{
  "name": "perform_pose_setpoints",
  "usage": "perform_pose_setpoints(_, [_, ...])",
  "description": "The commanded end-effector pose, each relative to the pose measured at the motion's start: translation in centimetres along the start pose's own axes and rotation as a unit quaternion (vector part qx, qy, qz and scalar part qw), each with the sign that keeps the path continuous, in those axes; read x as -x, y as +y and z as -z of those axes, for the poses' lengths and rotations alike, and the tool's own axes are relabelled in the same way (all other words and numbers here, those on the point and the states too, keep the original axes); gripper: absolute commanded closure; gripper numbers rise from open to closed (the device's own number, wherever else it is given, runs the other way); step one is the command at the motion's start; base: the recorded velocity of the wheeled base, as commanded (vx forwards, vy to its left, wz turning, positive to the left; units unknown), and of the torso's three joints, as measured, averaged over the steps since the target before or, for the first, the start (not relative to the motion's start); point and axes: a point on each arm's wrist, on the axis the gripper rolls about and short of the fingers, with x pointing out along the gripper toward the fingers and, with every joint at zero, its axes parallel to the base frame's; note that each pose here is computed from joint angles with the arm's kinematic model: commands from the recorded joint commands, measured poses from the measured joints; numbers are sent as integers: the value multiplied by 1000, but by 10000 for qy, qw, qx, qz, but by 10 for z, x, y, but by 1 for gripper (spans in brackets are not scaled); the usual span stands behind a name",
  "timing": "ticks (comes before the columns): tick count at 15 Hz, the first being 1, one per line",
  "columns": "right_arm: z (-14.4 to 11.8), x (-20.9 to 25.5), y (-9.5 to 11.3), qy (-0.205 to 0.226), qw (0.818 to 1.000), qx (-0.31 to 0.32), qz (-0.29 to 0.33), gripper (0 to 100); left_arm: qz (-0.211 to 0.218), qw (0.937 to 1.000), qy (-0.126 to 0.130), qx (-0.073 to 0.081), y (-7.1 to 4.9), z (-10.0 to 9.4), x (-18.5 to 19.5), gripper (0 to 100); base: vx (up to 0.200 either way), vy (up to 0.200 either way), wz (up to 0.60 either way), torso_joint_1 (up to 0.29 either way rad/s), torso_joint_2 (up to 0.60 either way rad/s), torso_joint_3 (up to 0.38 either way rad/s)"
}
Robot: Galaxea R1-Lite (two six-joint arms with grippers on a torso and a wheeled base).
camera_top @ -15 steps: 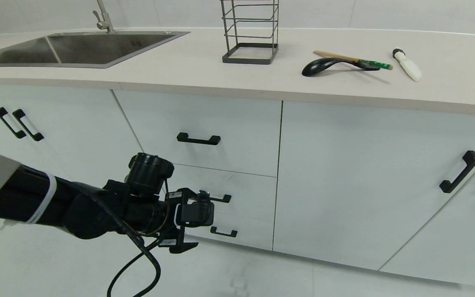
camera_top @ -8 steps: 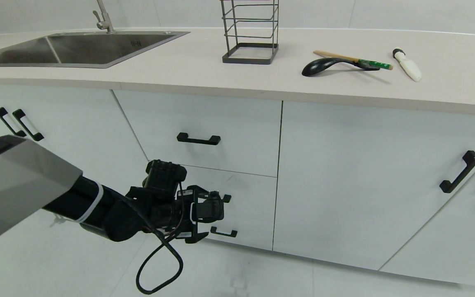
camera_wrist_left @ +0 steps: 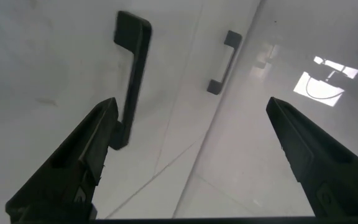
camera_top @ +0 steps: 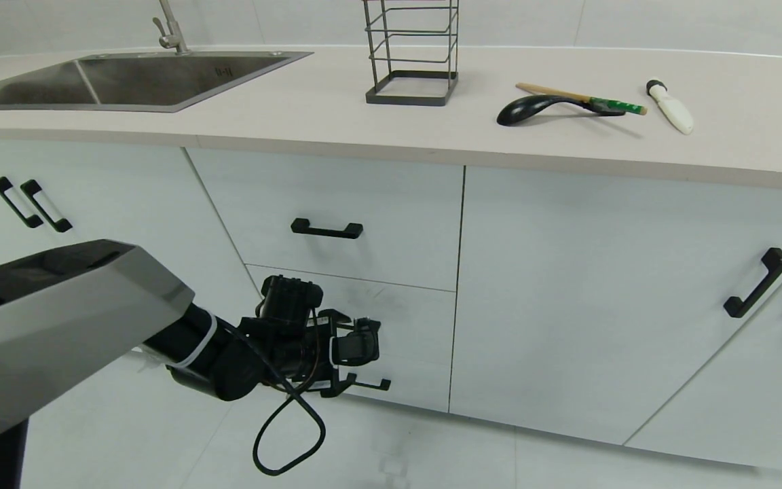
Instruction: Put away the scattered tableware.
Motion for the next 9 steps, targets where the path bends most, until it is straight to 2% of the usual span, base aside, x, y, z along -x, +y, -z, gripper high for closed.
perform_pose_setpoints(1, [0,0,0,5,10000,1,-1,100,-154,9998,-59,-70,10,-3,-15,0,0,0,0,0,0,0])
perform_pose_setpoints(9, [0,0,0,5,10000,8,-1,100,-10,10000,-25,-53,3,0,-30,0,0,0,0,0,0,0])
